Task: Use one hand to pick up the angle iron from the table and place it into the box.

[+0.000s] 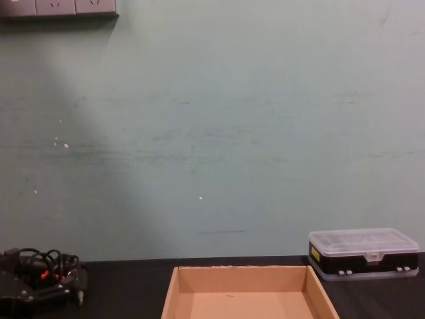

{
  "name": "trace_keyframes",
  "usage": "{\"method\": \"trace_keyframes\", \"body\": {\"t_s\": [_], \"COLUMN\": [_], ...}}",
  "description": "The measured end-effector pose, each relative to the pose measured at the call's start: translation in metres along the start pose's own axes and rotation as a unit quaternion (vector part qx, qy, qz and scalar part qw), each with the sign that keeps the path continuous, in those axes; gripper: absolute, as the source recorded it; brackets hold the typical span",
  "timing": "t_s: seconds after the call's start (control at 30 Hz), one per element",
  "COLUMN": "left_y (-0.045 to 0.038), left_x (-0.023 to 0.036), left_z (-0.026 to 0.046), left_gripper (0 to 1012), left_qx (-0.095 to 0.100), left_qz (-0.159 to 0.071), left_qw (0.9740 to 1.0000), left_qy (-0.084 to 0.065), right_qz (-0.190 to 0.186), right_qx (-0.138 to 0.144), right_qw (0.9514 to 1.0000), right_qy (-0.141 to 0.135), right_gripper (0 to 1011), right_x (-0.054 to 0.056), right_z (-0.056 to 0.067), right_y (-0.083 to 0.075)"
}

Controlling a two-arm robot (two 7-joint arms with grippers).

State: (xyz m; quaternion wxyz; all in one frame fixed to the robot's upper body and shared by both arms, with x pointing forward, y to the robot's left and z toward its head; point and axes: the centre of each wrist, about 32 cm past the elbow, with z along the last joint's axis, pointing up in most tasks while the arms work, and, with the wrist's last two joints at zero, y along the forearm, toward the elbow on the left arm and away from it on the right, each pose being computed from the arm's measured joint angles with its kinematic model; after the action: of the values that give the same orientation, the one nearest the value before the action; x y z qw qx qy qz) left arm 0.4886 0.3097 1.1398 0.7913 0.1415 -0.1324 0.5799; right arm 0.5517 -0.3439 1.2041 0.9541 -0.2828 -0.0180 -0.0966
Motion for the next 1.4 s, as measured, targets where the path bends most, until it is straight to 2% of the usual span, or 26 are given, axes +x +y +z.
{"method": "trace_keyframes", "body": {"t_s": [0.63, 1.17, 1.4], "left_y": [0.0, 0.0, 0.0], "left_x": [0.0, 0.0, 0.0], "left_z": [0.0, 0.0, 0.0], "left_gripper": [1000, 1000, 1000], "left_qx": [0.0, 0.0, 0.0], "left_qz": [0.0, 0.0, 0.0], "left_qw": [1.0, 1.0, 1.0], "left_qy": [0.0, 0.0, 0.0], "right_qz": [0.016, 0.027, 0.028], "right_qx": [0.004, 0.008, 0.009], "right_qw": [0.9998, 0.9995, 0.9994], "right_qy": [0.013, 0.013, 0.017], "right_gripper": [1000, 998, 837], "right_x": [0.012, 0.019, 0.02], "right_z": [-0.01, -0.012, -0.015], "right_y": [0.015, 0.023, 0.026]}}
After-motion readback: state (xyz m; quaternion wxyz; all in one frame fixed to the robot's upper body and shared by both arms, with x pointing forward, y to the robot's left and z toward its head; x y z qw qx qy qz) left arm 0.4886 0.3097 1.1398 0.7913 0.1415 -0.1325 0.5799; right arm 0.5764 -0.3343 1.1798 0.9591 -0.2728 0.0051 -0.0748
